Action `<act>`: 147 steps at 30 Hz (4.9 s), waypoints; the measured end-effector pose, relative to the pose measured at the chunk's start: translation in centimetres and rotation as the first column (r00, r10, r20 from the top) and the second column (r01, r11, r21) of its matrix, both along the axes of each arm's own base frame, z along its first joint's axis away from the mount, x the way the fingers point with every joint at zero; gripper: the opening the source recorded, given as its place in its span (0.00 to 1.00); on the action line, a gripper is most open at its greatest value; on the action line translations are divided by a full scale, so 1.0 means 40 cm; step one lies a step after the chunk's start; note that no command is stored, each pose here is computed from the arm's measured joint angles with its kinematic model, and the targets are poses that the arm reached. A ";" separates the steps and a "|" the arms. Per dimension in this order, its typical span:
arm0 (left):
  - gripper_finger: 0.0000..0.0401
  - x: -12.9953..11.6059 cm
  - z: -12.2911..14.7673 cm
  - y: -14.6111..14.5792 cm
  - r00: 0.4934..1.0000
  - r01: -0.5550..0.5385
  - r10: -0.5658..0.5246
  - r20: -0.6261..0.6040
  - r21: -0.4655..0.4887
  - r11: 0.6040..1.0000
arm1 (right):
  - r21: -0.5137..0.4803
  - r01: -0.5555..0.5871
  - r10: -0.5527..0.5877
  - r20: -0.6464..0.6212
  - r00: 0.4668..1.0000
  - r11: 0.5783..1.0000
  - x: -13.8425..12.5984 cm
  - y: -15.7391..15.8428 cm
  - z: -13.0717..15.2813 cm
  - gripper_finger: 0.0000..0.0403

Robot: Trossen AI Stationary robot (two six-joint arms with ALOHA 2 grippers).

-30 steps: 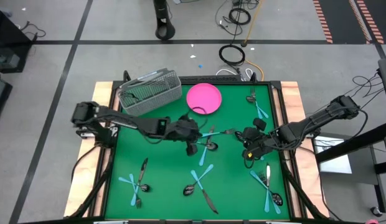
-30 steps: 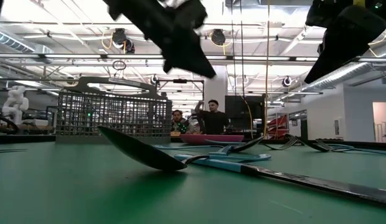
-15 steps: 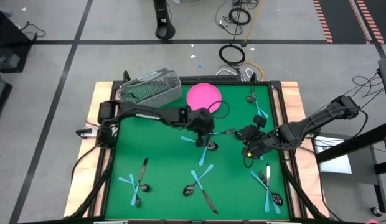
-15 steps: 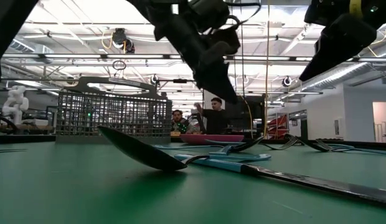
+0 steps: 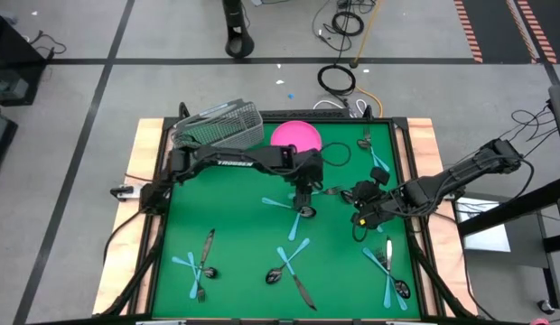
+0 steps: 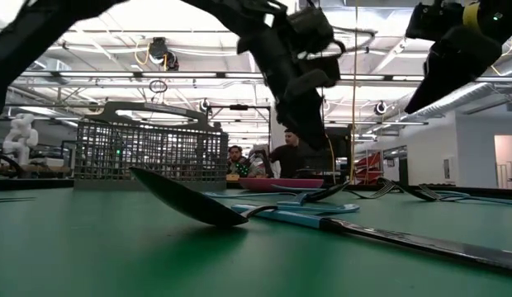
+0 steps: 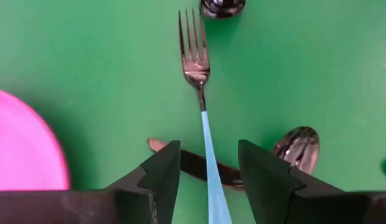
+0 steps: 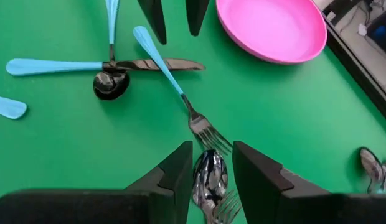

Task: Sort silverware
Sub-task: Put the blue fork into the gray silverware holder

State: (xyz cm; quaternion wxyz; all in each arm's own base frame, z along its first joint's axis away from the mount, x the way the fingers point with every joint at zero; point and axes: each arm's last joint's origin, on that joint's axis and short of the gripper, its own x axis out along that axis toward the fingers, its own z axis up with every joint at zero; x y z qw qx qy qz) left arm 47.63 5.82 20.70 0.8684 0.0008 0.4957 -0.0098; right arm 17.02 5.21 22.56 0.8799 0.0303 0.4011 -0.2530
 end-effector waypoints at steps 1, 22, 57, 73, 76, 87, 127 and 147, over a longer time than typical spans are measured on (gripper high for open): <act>0.41 0.007 -0.006 0.002 1.000 0.003 -0.003 -0.009 -0.009 1.000 | 0.011 0.005 -0.005 -0.010 1.000 1.000 -0.002 0.000 -0.002 0.25; 0.41 0.083 -0.109 0.002 1.000 0.021 -0.020 -0.012 0.015 1.000 | 0.007 0.003 -0.003 -0.031 1.000 1.000 -0.006 -0.002 -0.004 0.25; 0.05 0.090 -0.161 0.001 0.999 0.006 -0.004 -0.049 0.041 0.999 | 0.000 0.000 0.000 -0.031 1.000 1.000 -0.006 -0.002 -0.004 0.25; 0.03 0.098 -0.121 0.021 0.998 -0.065 0.065 0.009 0.097 0.993 | 0.001 -0.001 0.001 -0.033 0.999 1.000 -0.006 -0.002 -0.004 0.25; 0.03 0.097 -0.074 0.027 0.996 -0.077 0.071 0.058 0.098 0.992 | 0.001 -0.001 0.001 -0.033 0.999 1.000 -0.006 -0.002 -0.004 0.25; 0.03 0.052 0.098 0.073 0.971 -0.151 0.132 0.199 0.086 0.985 | 0.003 -0.003 0.003 -0.035 0.999 1.000 -0.007 -0.002 -0.004 0.25; 0.03 -0.507 0.302 0.020 0.450 -0.746 0.457 0.768 0.042 0.664 | -0.015 -0.006 0.006 0.013 1.000 1.000 0.003 0.000 0.002 0.25; 0.03 -0.698 0.076 0.040 0.105 -0.969 0.418 0.902 -0.002 0.247 | -0.066 -0.065 0.070 0.082 0.994 0.996 0.025 0.007 0.017 0.25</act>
